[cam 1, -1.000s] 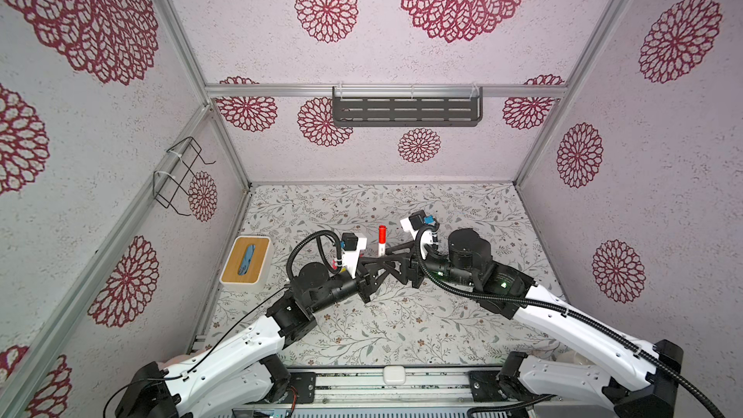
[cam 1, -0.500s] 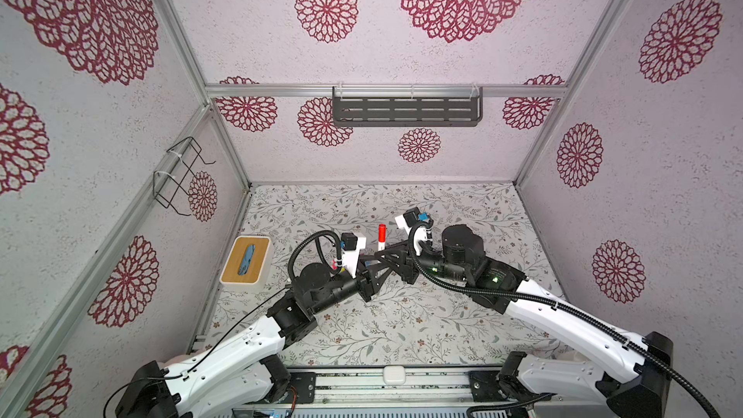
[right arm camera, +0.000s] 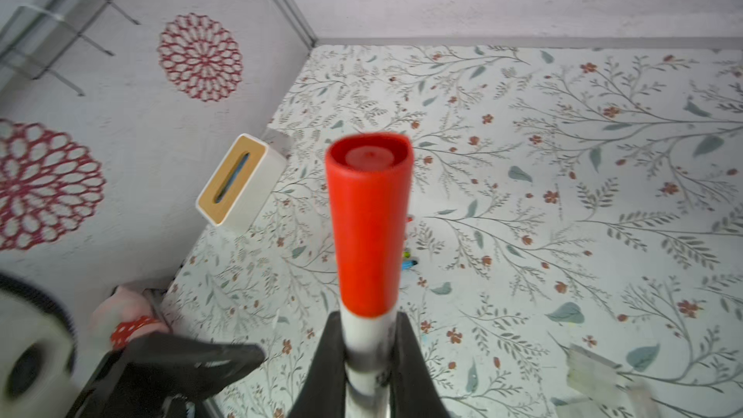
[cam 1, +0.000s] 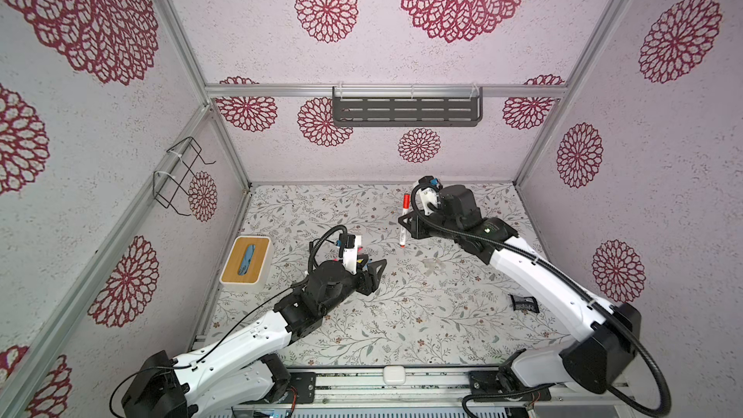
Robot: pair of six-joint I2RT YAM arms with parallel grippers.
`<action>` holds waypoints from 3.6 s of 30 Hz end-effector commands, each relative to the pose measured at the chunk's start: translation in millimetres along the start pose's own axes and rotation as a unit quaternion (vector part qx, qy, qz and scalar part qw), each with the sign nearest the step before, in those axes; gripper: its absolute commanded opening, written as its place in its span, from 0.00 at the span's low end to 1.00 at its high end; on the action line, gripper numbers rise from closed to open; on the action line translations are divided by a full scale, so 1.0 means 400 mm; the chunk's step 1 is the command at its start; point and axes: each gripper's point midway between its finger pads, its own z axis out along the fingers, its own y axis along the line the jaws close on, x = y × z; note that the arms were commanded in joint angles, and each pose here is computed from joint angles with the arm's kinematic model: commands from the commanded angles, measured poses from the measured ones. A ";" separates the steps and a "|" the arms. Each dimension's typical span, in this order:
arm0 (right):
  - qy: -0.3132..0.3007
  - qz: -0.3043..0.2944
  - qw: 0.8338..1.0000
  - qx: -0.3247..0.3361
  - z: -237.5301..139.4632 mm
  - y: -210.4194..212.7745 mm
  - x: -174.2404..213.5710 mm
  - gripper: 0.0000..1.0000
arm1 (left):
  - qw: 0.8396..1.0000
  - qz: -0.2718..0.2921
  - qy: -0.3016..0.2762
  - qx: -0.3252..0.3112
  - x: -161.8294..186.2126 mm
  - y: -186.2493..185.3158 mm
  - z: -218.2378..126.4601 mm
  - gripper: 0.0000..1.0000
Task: Insert the pens into the pen caps
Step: 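Carry the capped marker away with the right gripper while the left gripper opens, then lower the capped marker onto the table and open the right gripper, then move the left gripper over the blue marker while the right gripper withdraws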
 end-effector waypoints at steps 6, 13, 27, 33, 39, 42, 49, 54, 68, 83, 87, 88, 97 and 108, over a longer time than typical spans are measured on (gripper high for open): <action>0.103 0.004 0.989 0.109 0.120 -0.166 0.007 0.00 | 0.999 0.020 0.023 -0.037 0.045 0.012 -0.032 0.62; 0.154 0.025 0.973 0.168 0.213 -0.300 -0.001 0.00 | 0.999 0.021 0.024 -0.041 0.049 0.011 -0.046 0.60; 0.230 0.047 0.949 0.210 0.361 -0.481 0.039 0.00 | 0.998 0.025 0.024 -0.051 0.051 0.021 -0.059 0.59; 0.245 0.053 0.941 0.228 0.396 -0.534 0.074 0.00 | 0.998 0.026 0.023 -0.057 0.053 0.029 -0.062 0.59; 0.231 0.068 0.940 0.241 0.419 -0.579 0.074 0.00 | 0.997 0.027 0.024 -0.062 0.058 0.038 -0.066 0.59; 0.228 0.078 0.938 0.249 0.424 -0.608 0.076 0.00 | 0.997 0.026 0.024 -0.066 0.062 0.044 -0.069 0.59; 0.223 0.091 0.934 0.264 0.440 -0.657 0.088 0.03 | 0.997 0.023 0.019 -0.072 0.060 0.053 -0.079 0.59; 0.219 0.096 0.931 0.277 0.443 -0.673 0.092 0.11 | 0.997 0.024 0.018 -0.075 0.058 0.055 -0.082 0.59; 0.160 0.080 0.945 0.275 0.337 -0.601 -0.047 0.37 | 0.996 0.029 0.010 -0.081 0.048 0.062 -0.094 0.59; 0.031 -0.007 0.995 0.094 0.110 -0.256 -0.194 0.46 | 0.987 0.059 0.030 -0.144 0.050 0.113 -0.086 0.63; -0.015 -0.019 0.998 0.060 0.024 -0.197 -0.186 0.55 | 0.972 0.065 0.091 -0.207 0.076 0.172 -0.057 0.63; -0.024 -0.023 0.998 0.054 0.006 -0.189 -0.179 0.56 | 0.969 0.064 0.103 -0.215 0.081 0.183 -0.049 0.63; -0.058 -0.048 0.997 0.006 -0.126 -0.126 -0.075 0.59 | 0.961 0.022 0.180 -0.211 0.107 0.265 0.057 0.60; -0.056 -0.057 0.997 -0.009 -0.213 -0.119 0.079 0.63 | 0.937 0.032 0.256 -0.235 0.153 0.348 0.162 0.54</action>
